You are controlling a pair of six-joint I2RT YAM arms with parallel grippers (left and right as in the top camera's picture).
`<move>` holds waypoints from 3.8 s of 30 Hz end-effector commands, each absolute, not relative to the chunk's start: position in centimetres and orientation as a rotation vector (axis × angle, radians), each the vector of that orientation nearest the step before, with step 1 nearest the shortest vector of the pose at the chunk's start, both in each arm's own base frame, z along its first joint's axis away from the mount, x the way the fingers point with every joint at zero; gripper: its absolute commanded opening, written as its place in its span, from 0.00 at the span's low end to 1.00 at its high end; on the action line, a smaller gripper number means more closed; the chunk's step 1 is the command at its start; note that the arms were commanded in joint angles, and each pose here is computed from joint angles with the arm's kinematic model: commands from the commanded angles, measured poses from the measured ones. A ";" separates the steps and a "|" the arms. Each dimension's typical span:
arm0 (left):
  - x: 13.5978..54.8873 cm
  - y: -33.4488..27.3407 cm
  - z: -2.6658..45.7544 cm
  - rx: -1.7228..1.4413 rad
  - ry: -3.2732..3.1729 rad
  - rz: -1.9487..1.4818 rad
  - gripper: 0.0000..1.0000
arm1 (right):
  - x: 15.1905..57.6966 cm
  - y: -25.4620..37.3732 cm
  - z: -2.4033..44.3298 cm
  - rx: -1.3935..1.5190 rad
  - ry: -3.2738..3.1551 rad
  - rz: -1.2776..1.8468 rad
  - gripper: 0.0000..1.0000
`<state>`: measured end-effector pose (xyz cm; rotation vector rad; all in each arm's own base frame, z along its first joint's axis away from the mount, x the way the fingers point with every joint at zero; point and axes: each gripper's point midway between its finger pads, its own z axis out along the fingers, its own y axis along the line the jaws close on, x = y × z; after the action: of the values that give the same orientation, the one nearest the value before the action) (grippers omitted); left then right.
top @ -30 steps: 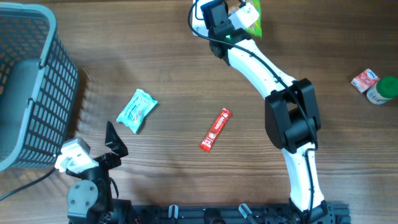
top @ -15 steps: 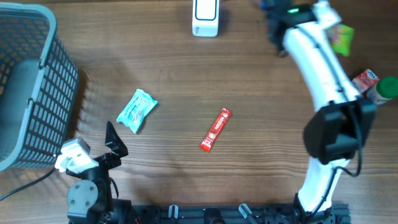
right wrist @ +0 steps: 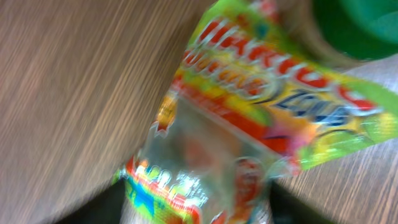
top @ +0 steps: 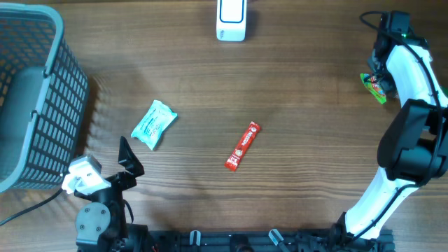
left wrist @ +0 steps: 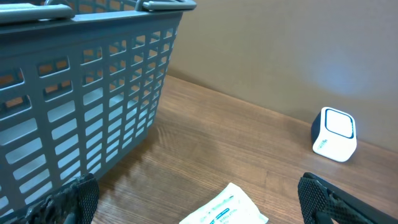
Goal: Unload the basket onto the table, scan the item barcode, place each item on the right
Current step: 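Carry the Haribo bag right and drop it beside the jar, then move the right gripper to the red Nescafe stick and grasp it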
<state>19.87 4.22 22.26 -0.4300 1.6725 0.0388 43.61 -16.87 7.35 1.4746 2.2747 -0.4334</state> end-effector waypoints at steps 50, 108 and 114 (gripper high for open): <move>19.9 4.0 22.0 -0.428 1.672 0.027 1.00 | 29.5 25.0 8.5 0.618 2.892 0.292 1.00; 19.9 4.0 22.0 -0.428 1.672 0.027 1.00 | 23.6 33.5 14.9 0.637 3.171 2.572 0.04; 19.9 4.0 22.0 -0.428 1.672 0.027 1.00 | 24.2 33.5 14.8 0.607 3.147 2.580 0.04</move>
<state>19.87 4.22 22.26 -0.4300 1.6725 0.0388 23.85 33.32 13.15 0.6376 3.2742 2.3342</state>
